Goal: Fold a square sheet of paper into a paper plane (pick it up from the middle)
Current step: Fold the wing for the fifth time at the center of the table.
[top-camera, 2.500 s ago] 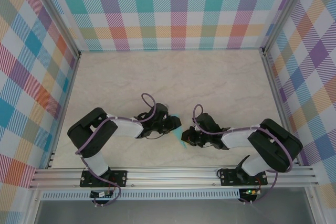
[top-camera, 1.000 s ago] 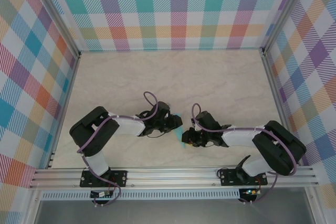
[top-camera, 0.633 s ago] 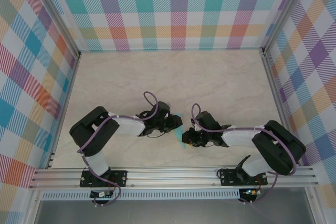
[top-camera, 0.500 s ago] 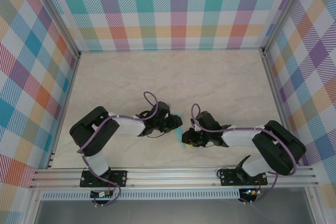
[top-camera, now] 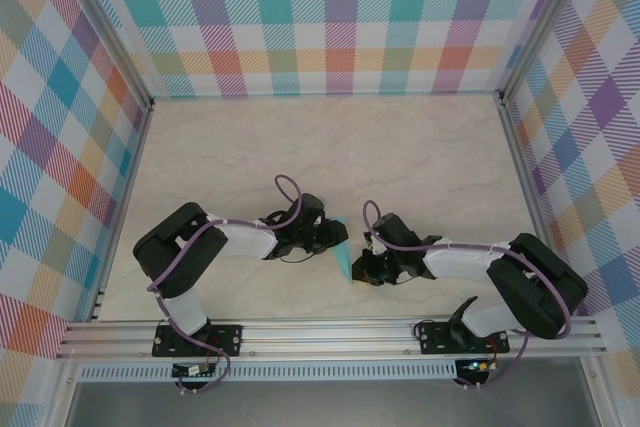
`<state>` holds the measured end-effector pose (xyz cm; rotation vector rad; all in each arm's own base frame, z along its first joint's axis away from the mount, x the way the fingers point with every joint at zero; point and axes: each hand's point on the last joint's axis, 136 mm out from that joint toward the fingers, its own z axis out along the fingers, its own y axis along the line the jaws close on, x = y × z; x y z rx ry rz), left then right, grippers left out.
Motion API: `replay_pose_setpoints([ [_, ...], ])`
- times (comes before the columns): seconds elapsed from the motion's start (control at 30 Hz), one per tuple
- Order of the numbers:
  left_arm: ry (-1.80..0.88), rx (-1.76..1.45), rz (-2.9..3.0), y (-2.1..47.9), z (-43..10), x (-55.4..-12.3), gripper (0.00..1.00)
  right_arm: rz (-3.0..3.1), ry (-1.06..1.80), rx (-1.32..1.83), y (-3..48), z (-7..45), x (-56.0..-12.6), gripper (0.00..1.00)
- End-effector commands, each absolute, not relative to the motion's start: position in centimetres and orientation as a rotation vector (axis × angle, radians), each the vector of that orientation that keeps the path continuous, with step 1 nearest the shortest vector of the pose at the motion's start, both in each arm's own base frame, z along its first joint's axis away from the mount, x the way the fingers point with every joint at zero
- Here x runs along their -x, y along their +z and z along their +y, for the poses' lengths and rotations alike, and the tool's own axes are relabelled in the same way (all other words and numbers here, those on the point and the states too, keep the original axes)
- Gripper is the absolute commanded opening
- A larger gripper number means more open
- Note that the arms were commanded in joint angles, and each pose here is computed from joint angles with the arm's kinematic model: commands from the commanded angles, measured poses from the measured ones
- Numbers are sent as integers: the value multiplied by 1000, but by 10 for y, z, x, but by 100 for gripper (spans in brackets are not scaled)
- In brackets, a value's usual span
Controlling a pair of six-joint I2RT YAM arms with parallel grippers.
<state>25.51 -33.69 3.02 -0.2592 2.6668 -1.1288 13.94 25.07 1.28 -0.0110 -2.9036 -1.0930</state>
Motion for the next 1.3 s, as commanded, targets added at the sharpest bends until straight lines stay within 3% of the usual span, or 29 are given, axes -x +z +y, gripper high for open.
replay_pose_setpoints([
  [0.0, -1079, 262, 2713, 17, -333, -251, 35, -2873, -1008, -16, 5, 249, -131, 10],
  [0.13, -1079, 260, 2716, 17, -333, -251, 35, -2894, -925, 5, -3, 243, -128, 7],
  [0.6, -1080, 257, 2722, 16, -334, -251, 35, -2990, -1182, 5, 52, 259, -154, 26],
  [1.27, -1071, 256, 2731, 15, -332, -249, 35, -2893, -1077, -1, 17, 265, -144, 7],
])
